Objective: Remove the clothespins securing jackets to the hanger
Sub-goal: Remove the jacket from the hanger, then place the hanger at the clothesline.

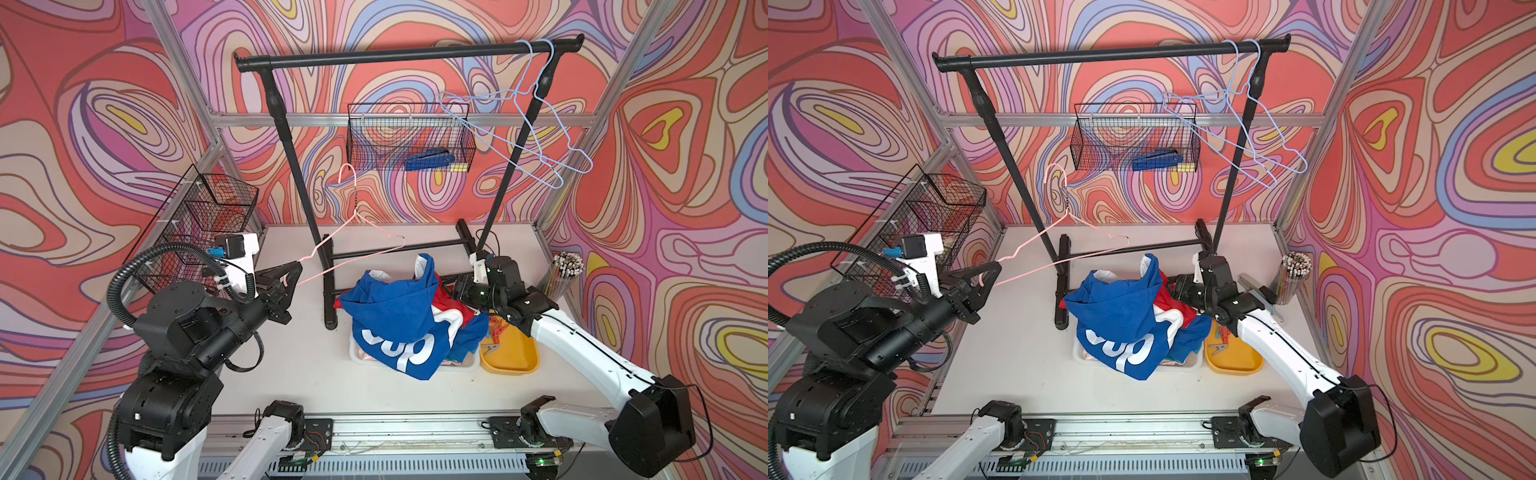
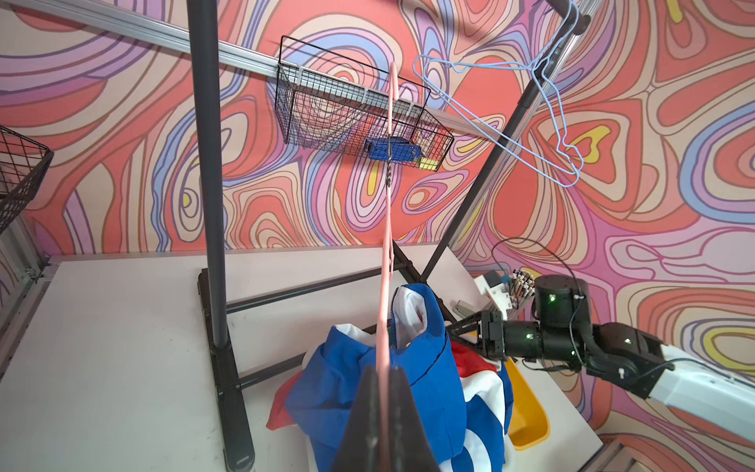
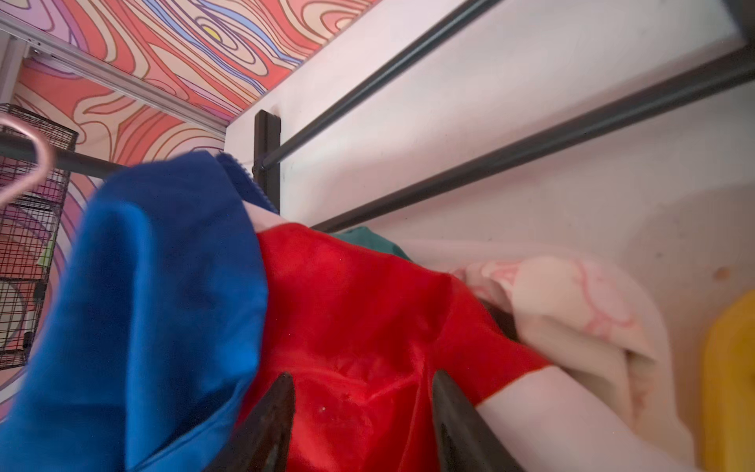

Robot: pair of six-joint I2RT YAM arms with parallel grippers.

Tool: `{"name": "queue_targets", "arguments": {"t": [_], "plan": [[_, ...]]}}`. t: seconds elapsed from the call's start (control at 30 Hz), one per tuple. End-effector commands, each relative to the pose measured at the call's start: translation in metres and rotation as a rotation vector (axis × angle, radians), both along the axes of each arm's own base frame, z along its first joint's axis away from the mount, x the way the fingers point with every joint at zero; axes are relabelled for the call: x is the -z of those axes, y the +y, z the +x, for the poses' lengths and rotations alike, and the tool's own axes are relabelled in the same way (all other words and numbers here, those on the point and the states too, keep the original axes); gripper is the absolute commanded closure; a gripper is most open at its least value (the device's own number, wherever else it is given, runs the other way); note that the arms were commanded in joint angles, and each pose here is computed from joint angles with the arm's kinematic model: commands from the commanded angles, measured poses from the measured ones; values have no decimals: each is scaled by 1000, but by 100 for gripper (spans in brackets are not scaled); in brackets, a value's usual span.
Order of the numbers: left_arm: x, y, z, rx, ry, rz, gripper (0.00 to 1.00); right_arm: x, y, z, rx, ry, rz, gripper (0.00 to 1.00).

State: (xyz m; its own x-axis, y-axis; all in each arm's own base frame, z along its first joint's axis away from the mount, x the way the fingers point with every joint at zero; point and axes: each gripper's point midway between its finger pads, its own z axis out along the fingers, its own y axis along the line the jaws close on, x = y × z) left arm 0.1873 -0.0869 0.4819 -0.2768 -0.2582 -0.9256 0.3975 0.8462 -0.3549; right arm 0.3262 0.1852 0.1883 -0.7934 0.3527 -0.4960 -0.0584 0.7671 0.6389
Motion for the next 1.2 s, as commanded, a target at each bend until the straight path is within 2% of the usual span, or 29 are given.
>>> {"name": "queue_targets", "arguments": {"t": [0.0, 0.27, 0.3, 0.47, 0.63, 0.77, 0.9, 1.0, 1.03, 1.17], "plan": [[-19, -12, 7, 61, -42, -56, 100, 27, 7, 0, 25, 47, 52, 46], [-31, -28, 31, 128, -53, -164, 100, 57, 27, 2, -24, 66, 67, 41], [-31, -30, 33, 136, -52, -173, 100, 50, 24, 3, -13, 41, 61, 39], [-31, -33, 49, 135, -37, -205, 100, -35, -14, 14, 52, -167, 18, 21], [-31, -44, 66, 179, -4, -275, 100, -100, -80, 28, 100, -295, 297, 13], [-30, -54, 76, 229, 28, -332, 100, -145, -74, 26, -42, -426, 487, 5], [-24, -60, 83, 263, 65, -379, 100, -177, -69, 29, -109, -527, 591, 2], [-17, -66, 88, 291, 110, -417, 100, -189, -68, 36, -150, -568, 693, 5], [-21, -67, 88, 303, 90, -425, 100, -193, -68, 38, -159, -580, 729, 7], [-17, -70, 91, 320, 108, -450, 100, -195, -69, 49, -173, -583, 812, 21]]}}
